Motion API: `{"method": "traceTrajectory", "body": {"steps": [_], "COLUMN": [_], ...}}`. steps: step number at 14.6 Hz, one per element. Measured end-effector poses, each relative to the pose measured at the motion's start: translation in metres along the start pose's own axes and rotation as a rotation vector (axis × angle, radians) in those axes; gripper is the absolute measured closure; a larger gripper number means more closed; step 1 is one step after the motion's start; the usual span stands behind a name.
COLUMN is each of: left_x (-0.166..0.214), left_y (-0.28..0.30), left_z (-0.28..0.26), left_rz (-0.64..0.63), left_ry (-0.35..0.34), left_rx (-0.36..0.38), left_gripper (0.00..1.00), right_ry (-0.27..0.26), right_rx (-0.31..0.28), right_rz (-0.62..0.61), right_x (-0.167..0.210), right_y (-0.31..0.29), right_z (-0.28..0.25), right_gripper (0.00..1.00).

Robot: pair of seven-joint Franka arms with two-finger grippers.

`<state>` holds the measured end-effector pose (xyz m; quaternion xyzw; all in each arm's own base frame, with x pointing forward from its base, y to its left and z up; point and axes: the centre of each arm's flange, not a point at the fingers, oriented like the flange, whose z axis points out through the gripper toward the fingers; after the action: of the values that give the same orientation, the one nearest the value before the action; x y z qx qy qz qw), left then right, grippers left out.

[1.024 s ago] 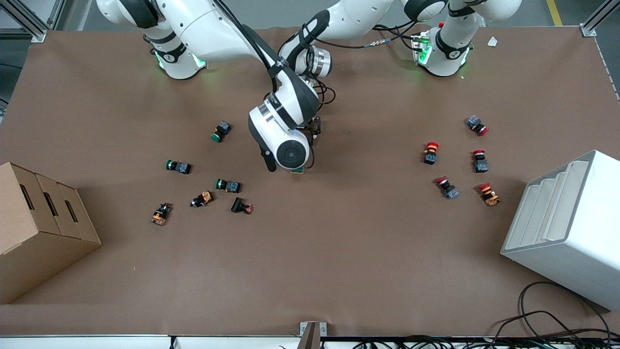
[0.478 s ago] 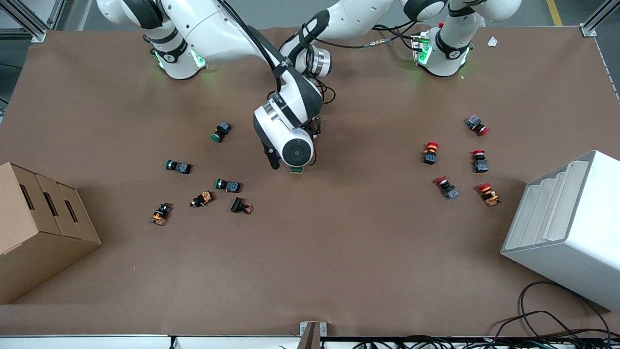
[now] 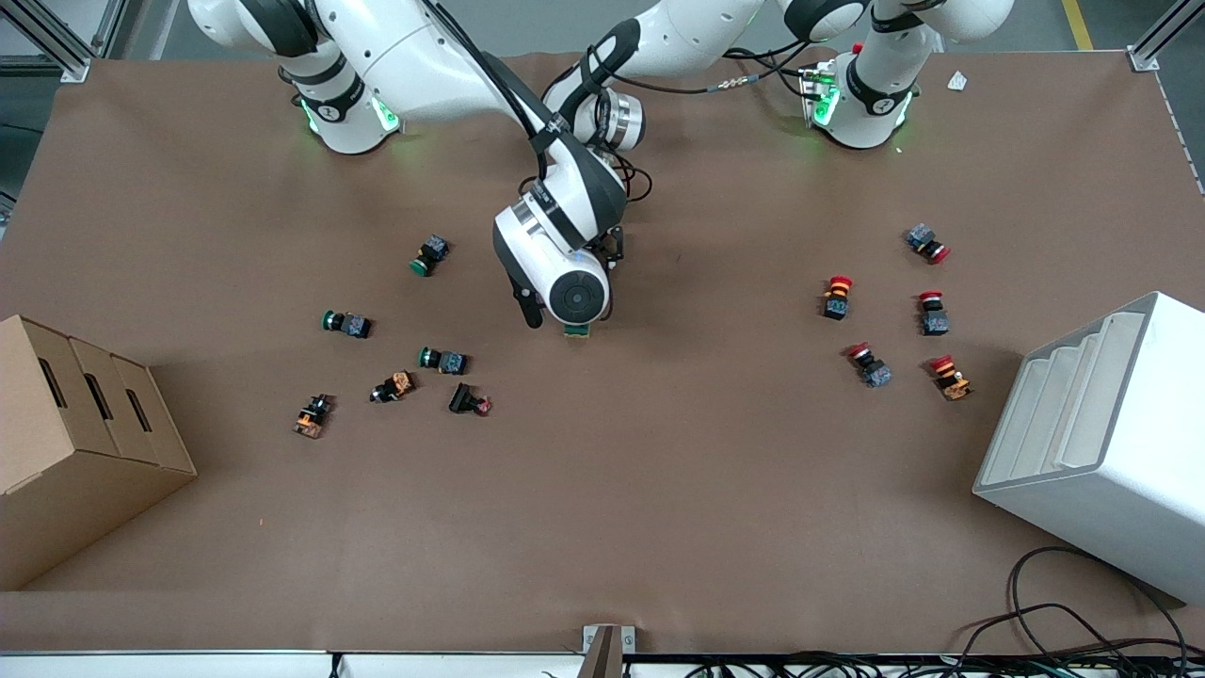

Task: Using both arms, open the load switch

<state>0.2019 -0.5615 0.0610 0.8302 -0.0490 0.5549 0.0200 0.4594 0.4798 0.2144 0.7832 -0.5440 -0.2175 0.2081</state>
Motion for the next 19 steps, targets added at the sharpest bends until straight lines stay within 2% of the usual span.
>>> {"method": "traceTrajectory", "body": {"steps": [8,12,15,19], "left_x": [0.000,0.000,0.000,0.000], "left_y": [0.000,0.000,0.000,0.001], "left_z": [0.000,0.000,0.000,-0.001], "left_rz": [0.001,0.001,0.001,-0.002], "left_ry": [0.002,0.002,0.002,0.000], "left_rx": [0.000,0.000,0.000,0.002], "left_gripper": [0.01,0.01,0.01,0.01], "right_ry": [0.011,0.027,0.053,0.155], "right_rx": [0.003,0.026,0.082,0.178], "right_rz": [-0.003,-0.011,-0.104,-0.356], "right_x": [-0.004,0.008,0.056,0.146], "right_y": [0.000,-0.002,-0.007,0.002], "right_z": [0.011,-0.008,-0.069,-0.148], "right_gripper": [0.00,0.00,0.00,0.00]}}
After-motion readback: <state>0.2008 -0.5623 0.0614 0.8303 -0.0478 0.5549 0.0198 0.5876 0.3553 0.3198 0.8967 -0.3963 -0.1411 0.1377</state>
